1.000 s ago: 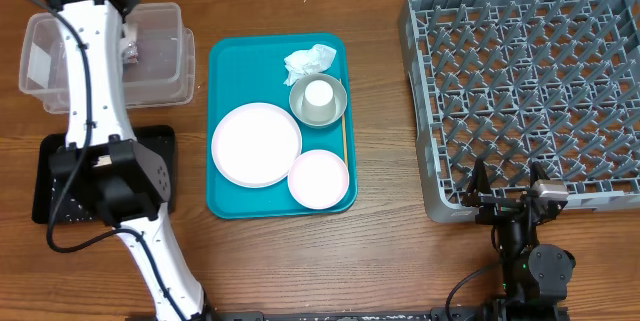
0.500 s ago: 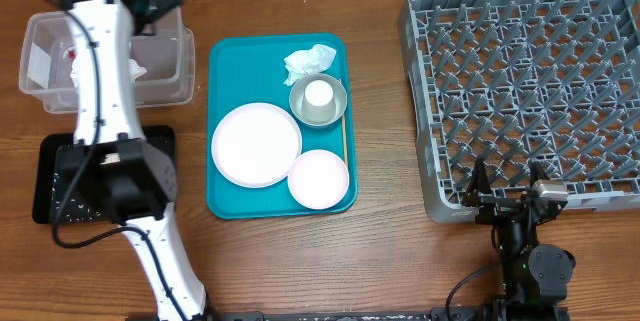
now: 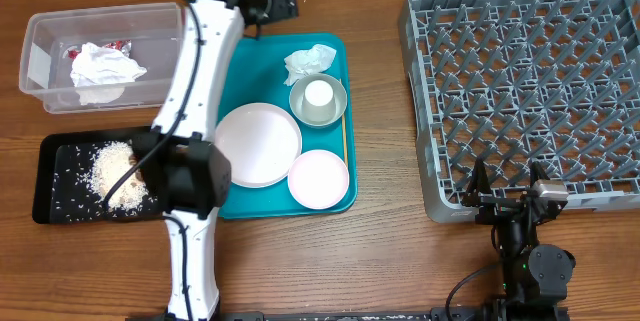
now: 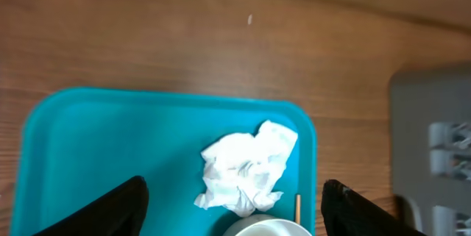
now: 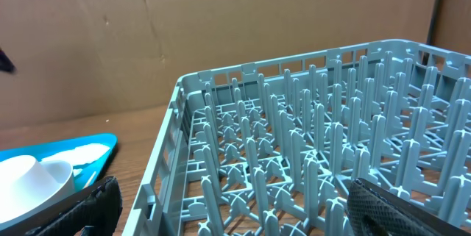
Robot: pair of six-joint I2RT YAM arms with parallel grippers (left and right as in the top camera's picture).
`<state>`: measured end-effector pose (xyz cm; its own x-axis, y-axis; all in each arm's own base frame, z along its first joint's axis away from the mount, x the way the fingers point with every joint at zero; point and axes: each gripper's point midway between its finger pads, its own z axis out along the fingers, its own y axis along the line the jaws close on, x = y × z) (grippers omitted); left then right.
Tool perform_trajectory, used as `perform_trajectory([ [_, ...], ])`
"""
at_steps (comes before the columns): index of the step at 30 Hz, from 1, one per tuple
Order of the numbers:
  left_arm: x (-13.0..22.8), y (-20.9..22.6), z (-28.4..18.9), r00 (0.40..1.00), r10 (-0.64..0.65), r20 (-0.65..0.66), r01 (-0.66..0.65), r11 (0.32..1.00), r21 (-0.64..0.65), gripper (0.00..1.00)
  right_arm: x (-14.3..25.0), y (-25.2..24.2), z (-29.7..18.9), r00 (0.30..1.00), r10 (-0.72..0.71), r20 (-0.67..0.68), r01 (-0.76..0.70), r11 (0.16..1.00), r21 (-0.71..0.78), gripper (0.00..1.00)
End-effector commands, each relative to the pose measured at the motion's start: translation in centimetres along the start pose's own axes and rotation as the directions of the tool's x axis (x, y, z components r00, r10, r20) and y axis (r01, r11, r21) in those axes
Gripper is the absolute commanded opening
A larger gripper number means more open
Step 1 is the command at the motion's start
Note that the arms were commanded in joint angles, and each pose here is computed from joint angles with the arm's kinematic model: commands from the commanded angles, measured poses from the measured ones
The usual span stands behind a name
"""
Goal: Sort waste into correct bins and load items into the dishwasher
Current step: 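Grasp the second white tissue on the teal tray with the left gripper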
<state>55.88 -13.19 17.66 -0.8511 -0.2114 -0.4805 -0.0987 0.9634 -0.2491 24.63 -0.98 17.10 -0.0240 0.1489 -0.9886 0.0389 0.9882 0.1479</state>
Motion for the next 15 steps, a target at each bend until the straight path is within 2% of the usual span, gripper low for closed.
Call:
perform_trajectory([
  [1, 2.8, 0.3, 4.5, 0.996, 0.011, -0.085, -0.016, 0.998, -0.056, 0.78, 0.1, 0.0, 0.0, 1.0, -0.004, 0.005, 0.004, 1.0, -0.002, 1.0],
  [10, 7.7, -0.7, 10.2, 0.977, 0.049, -0.209, -0.066, 0.995, -0.079, 0.75, 0.1, 0.0, 0.0, 1.0, -0.004, 0.005, 0.004, 1.0, -0.002, 1.0],
  [15, 9.5, 0.2, 12.4, 0.966, 0.018, -0.258, -0.048, 0.993, -0.11, 0.72, 0.1, 0.0, 0.0, 1.0, -0.004, 0.005, 0.004, 1.0, -0.002, 1.0],
])
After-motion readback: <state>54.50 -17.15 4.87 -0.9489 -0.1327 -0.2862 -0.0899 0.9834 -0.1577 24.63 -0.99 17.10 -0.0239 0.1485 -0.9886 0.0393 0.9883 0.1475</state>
